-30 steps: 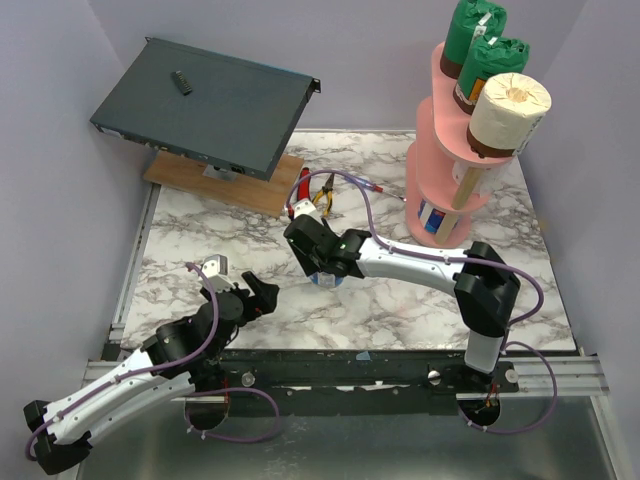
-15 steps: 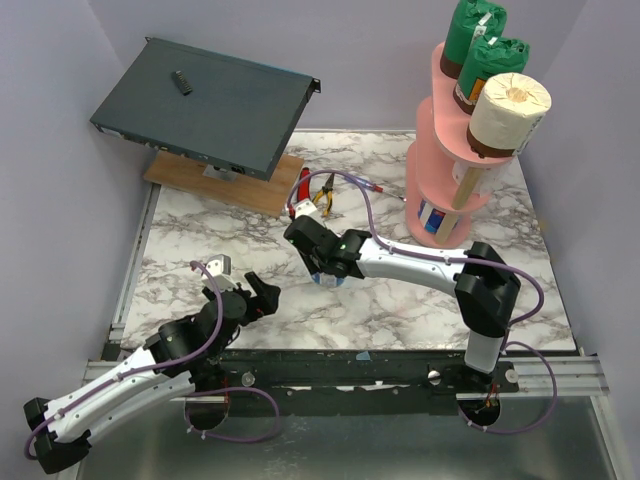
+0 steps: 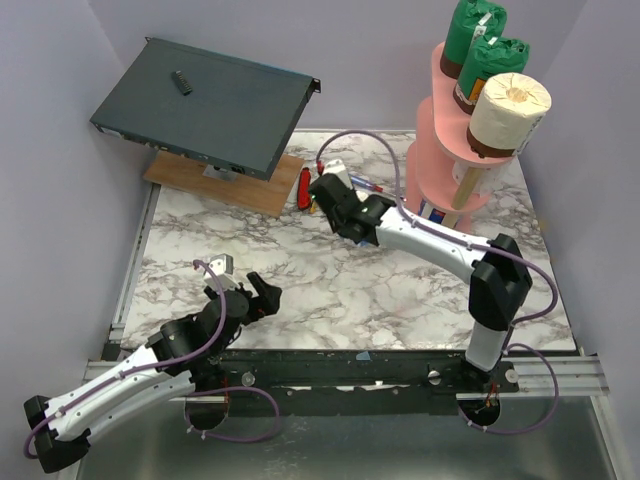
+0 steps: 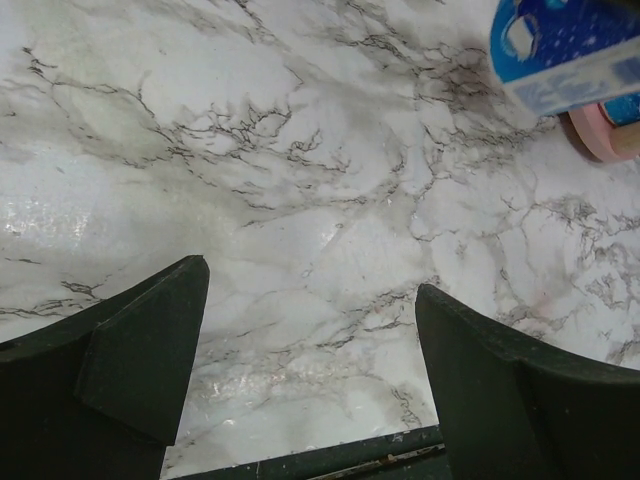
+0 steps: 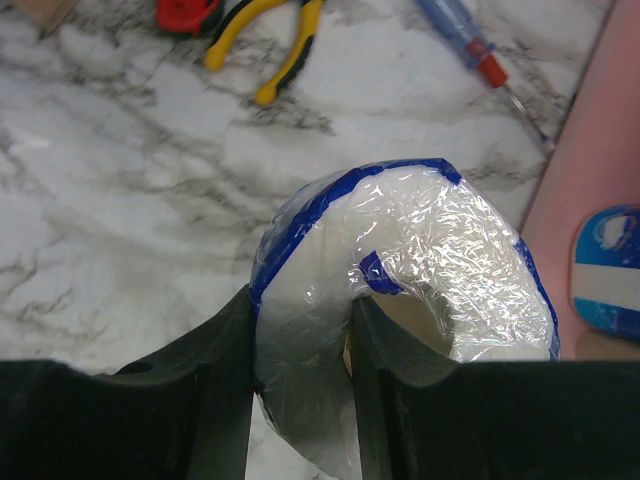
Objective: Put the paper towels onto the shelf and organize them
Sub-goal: Pick up the paper towel from the center of the board, then place the paper towel on the shelf.
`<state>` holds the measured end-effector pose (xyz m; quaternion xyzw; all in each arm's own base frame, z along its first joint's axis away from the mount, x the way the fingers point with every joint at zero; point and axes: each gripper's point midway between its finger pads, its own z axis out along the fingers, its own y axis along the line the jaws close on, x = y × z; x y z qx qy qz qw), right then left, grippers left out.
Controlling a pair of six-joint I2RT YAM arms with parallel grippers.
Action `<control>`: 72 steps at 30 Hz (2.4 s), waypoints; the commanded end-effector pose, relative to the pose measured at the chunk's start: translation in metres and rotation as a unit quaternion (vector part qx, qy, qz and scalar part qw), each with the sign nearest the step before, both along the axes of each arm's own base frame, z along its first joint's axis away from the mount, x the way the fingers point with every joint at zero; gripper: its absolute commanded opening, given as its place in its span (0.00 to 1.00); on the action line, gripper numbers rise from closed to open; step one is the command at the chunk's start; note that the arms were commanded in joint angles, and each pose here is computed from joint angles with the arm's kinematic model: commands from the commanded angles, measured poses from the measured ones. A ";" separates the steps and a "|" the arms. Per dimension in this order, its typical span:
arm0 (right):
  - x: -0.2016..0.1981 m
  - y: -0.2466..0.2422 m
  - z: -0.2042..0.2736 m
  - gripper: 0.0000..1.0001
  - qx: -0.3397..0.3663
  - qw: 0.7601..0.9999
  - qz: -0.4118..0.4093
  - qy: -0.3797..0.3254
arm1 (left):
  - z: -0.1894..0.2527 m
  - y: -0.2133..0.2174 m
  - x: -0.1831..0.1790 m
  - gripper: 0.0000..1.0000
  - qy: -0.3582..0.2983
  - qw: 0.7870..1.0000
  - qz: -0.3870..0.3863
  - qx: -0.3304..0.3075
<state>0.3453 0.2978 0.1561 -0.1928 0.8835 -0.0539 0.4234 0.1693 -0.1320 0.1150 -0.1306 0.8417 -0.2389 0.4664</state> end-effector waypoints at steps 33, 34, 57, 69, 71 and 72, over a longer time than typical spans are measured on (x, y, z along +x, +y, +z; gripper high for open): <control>0.177 -0.116 0.014 0.31 -0.010 0.971 -0.197 -0.133 | 0.007 -0.036 0.001 0.88 0.005 0.998 -0.068 -0.001; 0.178 -0.119 0.014 0.31 -0.008 0.971 -0.200 -0.134 | 0.006 -0.036 0.001 0.88 0.006 0.998 -0.069 0.001; 0.182 -0.158 -0.002 0.32 -0.026 0.963 -0.239 -0.123 | 0.004 -0.040 0.004 0.88 0.008 0.997 -0.074 0.018; 0.177 -0.170 -0.010 0.42 -0.038 0.960 -0.253 -0.110 | 0.000 -0.042 0.003 0.88 0.015 0.997 -0.079 0.020; 0.177 -0.171 -0.010 0.45 -0.039 0.960 -0.257 -0.109 | 0.000 -0.043 0.002 0.88 0.015 0.997 -0.080 0.019; 0.176 -0.172 -0.011 0.47 -0.038 0.959 -0.258 -0.108 | 0.000 -0.043 0.002 0.88 0.016 0.996 -0.080 0.019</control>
